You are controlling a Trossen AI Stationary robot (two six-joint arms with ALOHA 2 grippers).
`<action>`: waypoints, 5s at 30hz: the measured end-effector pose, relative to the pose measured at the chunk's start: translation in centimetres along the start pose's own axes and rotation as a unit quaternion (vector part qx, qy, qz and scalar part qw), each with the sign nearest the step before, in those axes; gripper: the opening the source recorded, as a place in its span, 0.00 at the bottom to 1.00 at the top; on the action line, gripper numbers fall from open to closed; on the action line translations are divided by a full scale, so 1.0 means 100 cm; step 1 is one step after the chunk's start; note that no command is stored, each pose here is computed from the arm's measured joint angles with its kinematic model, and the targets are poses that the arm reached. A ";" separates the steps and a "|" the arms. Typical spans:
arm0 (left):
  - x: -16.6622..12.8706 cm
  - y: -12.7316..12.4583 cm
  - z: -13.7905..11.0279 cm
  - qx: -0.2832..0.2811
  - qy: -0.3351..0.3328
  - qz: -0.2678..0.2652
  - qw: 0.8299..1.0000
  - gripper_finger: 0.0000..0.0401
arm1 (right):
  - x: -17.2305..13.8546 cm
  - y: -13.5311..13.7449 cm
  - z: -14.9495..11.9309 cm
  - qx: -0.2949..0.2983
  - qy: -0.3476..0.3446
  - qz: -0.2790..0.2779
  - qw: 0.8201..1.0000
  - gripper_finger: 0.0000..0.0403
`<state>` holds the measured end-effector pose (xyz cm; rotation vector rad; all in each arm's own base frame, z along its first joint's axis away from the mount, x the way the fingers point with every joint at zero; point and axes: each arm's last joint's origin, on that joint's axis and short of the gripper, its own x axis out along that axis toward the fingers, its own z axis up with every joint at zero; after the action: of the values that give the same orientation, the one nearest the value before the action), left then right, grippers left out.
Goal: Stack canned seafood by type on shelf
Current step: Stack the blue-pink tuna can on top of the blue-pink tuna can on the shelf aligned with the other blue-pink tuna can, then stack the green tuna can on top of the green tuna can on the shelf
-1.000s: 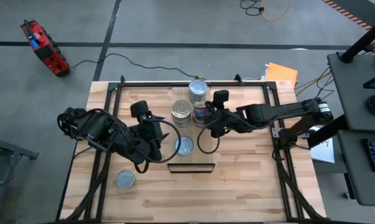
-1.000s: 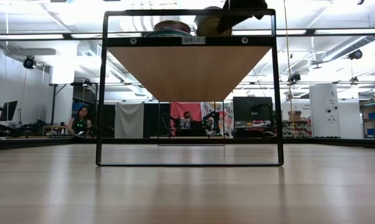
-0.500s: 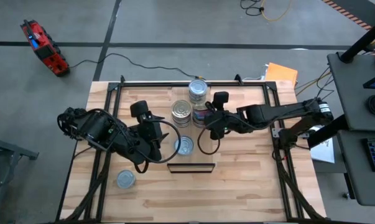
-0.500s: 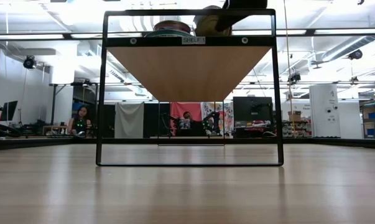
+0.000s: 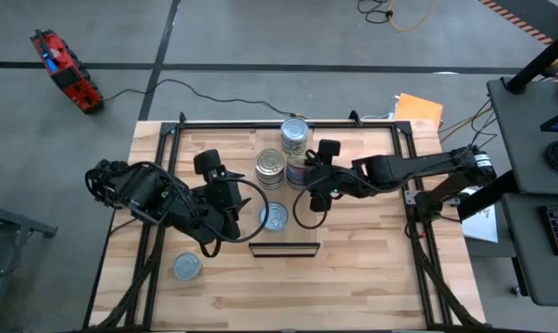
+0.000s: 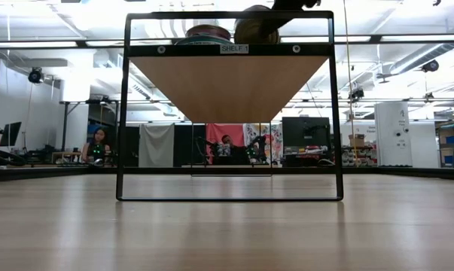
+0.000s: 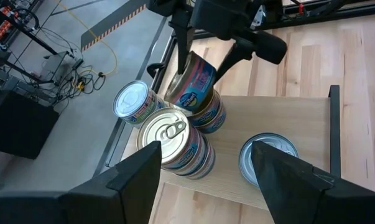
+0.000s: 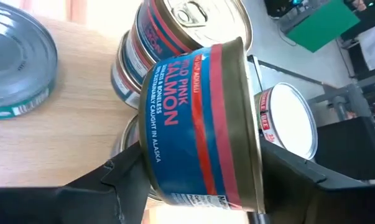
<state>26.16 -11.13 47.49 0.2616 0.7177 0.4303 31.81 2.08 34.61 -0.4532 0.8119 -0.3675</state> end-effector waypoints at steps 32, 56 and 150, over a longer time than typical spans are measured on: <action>0.000 0.001 0.000 -0.003 -0.003 0.011 1.000 0.58 | 0.001 -0.001 0.000 0.075 0.001 0.002 0.997 0.88; 0.000 0.002 0.000 -0.002 -0.004 0.024 1.000 0.58 | -0.013 -0.021 0.008 0.153 0.006 0.032 0.988 0.89; 0.065 -0.139 -0.268 -0.271 0.420 -0.131 0.856 0.00 | -0.096 0.127 -0.033 0.442 0.025 0.223 0.868 0.83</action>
<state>16.28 -18.05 19.05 -0.6031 1.4269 0.4628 24.97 16.55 31.84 0.6047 0.6871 -0.2795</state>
